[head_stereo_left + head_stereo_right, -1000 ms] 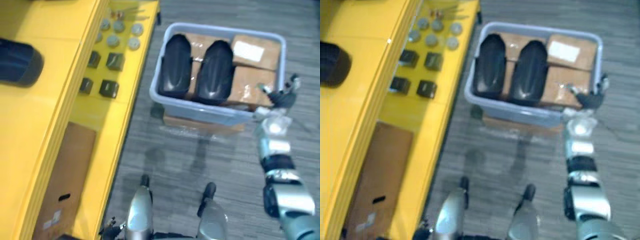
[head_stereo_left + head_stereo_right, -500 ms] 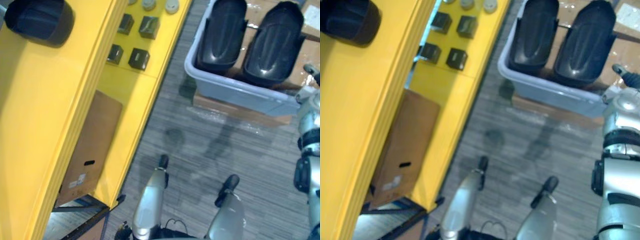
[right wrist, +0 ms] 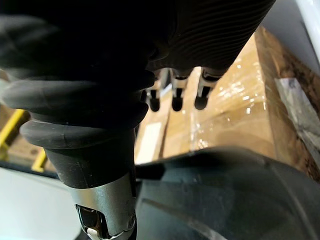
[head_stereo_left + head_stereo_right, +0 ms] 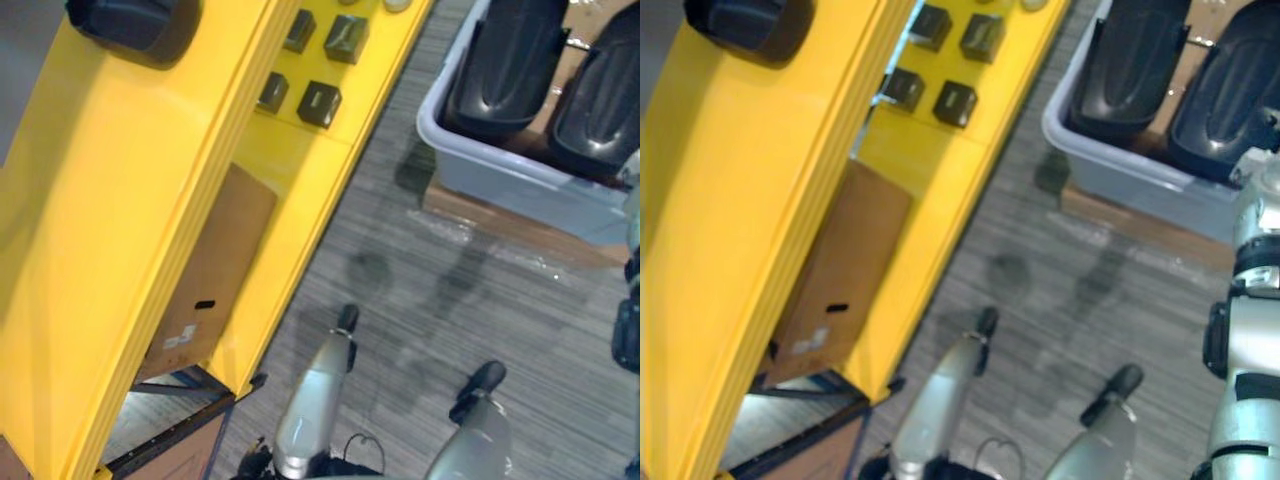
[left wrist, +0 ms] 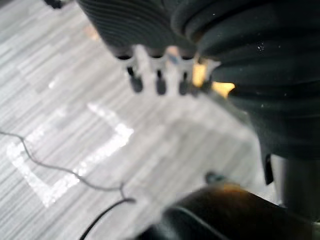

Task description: Walk over and take plastic housings, then place them on the shelf

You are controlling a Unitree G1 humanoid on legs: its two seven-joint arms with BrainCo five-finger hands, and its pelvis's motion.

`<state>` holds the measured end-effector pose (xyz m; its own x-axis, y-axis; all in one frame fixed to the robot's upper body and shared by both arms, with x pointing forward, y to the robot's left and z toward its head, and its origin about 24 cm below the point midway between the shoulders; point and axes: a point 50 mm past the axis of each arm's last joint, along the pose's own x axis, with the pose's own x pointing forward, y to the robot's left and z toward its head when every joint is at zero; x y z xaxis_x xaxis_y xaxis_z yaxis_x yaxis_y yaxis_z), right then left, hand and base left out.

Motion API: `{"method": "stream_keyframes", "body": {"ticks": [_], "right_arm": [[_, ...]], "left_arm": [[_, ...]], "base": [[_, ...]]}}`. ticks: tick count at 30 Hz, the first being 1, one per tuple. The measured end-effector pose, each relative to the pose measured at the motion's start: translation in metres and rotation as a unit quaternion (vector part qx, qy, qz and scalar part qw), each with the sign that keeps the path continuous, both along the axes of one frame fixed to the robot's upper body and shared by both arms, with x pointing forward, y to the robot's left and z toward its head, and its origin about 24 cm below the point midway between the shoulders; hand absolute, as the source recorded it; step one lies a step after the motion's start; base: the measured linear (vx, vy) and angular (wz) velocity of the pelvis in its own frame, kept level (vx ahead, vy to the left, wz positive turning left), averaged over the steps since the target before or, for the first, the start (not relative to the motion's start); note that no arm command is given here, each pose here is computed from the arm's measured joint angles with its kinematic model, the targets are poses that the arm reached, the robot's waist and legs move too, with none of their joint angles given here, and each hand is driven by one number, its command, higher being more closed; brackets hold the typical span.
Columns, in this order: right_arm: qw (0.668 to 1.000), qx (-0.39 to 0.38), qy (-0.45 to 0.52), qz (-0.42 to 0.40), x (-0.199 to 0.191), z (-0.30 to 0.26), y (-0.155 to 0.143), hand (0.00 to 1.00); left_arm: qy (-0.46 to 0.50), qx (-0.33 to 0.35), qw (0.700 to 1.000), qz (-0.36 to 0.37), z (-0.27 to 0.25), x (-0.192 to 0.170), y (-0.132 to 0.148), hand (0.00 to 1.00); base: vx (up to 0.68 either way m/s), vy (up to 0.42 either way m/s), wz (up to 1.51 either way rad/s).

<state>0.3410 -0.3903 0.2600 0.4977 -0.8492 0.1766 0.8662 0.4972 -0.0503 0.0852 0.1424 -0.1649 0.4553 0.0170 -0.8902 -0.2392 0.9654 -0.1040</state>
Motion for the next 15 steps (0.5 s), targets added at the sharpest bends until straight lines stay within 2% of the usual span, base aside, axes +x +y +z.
{"method": "stream_keyframes", "body": {"ticks": [8,9,15], "right_arm": [[0.997,0.008,0.037,-0.064,-0.012,-0.001,-0.014,0.0],[0.996,0.008,0.039,-0.075,-0.015,0.0,-0.018,1.0],[0.989,0.02,0.077,-0.126,-0.036,0.002,-0.039,1.0]], "left_arm": [[0.0,-0.02,1.0,-0.008,0.0,-0.001,-0.006,0.0],[0.001,-0.022,1.0,-0.009,-0.001,-0.002,-0.006,0.0],[0.0,-0.024,0.999,-0.031,-0.001,0.001,-0.01,0.0]], "base": [[0.01,0.006,0.03],[0.02,0.019,0.12],[0.0,0.016,0.05]]}}
